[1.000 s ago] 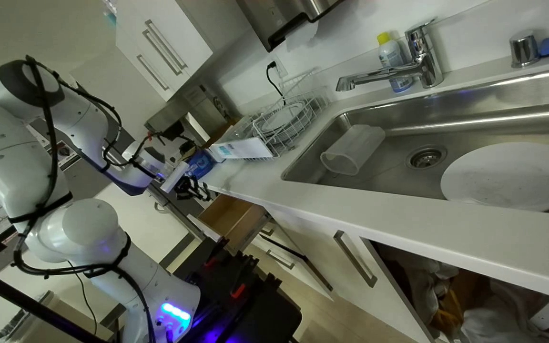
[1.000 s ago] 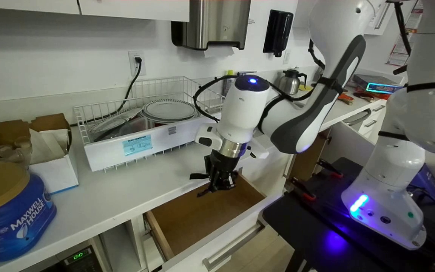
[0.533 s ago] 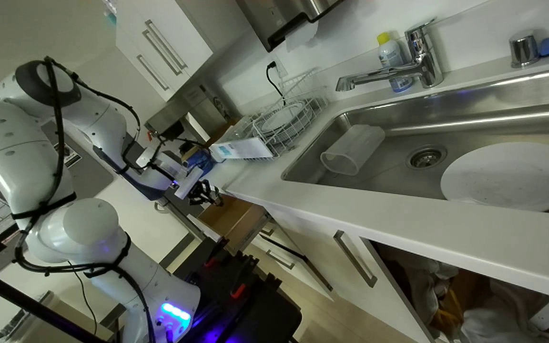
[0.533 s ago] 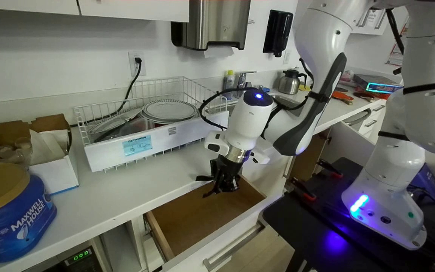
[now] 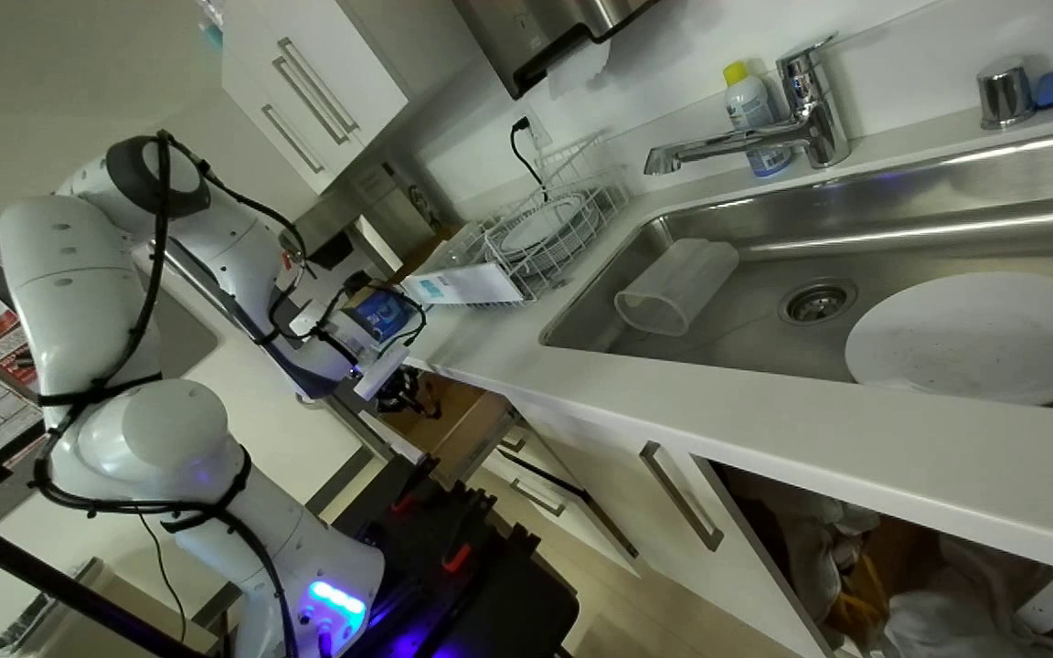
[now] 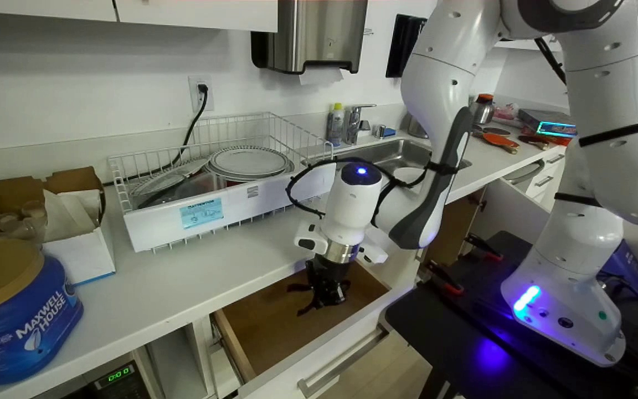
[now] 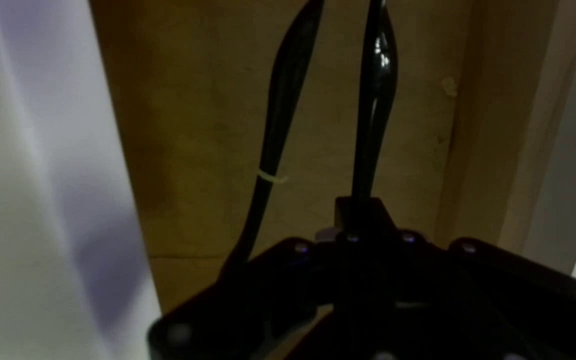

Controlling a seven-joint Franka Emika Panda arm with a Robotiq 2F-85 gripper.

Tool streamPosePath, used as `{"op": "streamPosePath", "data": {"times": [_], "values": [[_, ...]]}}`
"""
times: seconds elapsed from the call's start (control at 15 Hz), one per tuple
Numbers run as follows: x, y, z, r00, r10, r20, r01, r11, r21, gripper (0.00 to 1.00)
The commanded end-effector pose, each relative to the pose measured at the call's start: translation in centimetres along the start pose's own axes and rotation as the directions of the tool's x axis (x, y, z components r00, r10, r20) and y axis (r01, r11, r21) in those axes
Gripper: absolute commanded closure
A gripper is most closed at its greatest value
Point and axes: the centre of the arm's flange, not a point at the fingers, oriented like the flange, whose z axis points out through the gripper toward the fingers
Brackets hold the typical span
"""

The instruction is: Open the topmost drawer of the lower cabinet

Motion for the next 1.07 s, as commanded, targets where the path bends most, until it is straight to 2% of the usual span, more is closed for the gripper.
{"op": "streamPosePath", "data": {"times": [0.0, 0.07, 0.13, 0.2, 0.33, 0.87, 1.0], "values": [[1.2, -0.2, 2.9, 1.0, 0.009, -0.018, -0.009, 1.0, 0.012, 0.98], [1.5, -0.3, 3.3, 1.0, 0.008, -0.019, -0.008, 1.0, 0.014, 0.98], [1.8, -0.5, 3.7, 1.0, 0.009, -0.019, -0.008, 1.0, 0.013, 0.89], [2.0, -0.6, 3.9, 1.0, 0.009, -0.018, -0.009, 1.0, 0.008, 0.67], [2.5, -0.8, 3.8, 1.0, 0.013, -0.019, -0.013, 1.0, -0.008, 0.63], [3.9, -2.3, -1.9, 1.0, -0.01, 0.002, 0.01, 0.997, -0.074, 0.04], [3.7, -2.6, -4.2, 1.0, -0.014, 0.004, 0.015, 0.995, -0.099, 0.0]]}}
